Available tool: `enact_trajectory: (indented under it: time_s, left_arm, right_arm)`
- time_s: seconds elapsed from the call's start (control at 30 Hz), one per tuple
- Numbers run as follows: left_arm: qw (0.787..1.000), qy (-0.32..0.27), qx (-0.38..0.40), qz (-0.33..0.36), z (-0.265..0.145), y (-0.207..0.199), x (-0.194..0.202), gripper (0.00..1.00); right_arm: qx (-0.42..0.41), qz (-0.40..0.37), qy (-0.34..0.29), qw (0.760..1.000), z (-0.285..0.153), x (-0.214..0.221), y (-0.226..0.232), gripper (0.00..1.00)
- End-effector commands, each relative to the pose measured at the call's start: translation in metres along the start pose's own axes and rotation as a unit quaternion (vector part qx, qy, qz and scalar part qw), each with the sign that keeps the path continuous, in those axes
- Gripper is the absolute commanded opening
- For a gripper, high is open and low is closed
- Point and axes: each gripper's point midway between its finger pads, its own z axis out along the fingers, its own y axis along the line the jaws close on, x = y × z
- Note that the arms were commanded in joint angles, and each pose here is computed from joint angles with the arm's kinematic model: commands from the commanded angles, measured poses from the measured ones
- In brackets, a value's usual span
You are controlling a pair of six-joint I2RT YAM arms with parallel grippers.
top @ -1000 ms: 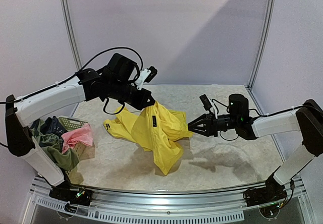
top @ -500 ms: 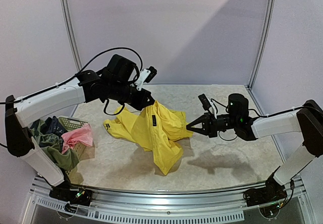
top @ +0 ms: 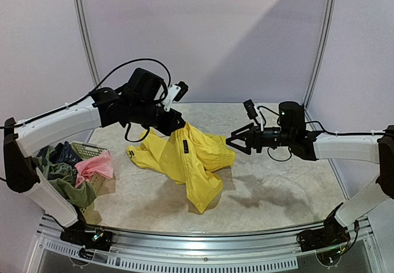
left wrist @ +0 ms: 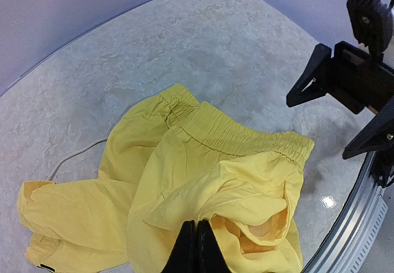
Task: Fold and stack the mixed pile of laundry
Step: Pass from the left arm to the right
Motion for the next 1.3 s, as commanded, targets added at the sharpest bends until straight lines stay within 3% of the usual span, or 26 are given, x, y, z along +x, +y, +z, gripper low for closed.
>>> enact_trajectory:
  time_s: [0.0,0.03,0.07,0.37,0.6,0.73,1.07,1.27]
  left_arm:
    - [1.0,-0.012,-0.006,-0.002,-0.009,0.007,-0.001,0.0]
    - [1.0,-0.012,-0.003,0.0,-0.009,0.005,0.0,0.0]
    - [1.0,-0.011,-0.001,0.0,-0.009,0.004,0.001,0.0]
    - [1.0,-0.011,0.007,0.002,-0.008,0.001,0.001,0.0]
    - [1.0,-0.011,0.003,0.002,-0.009,0.003,0.002,0.0]
    - [1.0,-0.017,-0.007,0.001,-0.013,0.006,0.0,0.0]
    - [0.999,-0.025,-0.022,0.005,-0.019,0.011,-0.003,0.0]
    - [1.0,-0.019,-0.012,0.006,-0.015,0.008,-0.001,0.0]
  right_arm:
    - [0.043,0.09,0.062,0.993,0.005,0.039,-0.022,0.9]
    - [0.033,0.104,0.065,0.992,0.007,0.042,-0.02,0.98]
    - [0.024,0.125,0.069,0.989,0.008,0.044,-0.018,0.99]
    - [-0.103,0.206,0.055,0.972,0.021,0.036,0.009,0.99]
    - [-0.155,0.209,0.05,0.964,0.017,0.026,0.028,0.83]
    - [-0.129,0.227,0.07,0.963,0.014,0.036,0.024,0.8]
    - [0.017,0.237,0.081,0.968,-0.001,0.075,-0.014,0.97]
    - [-0.057,0.245,0.053,0.966,0.012,0.059,-0.001,0.95]
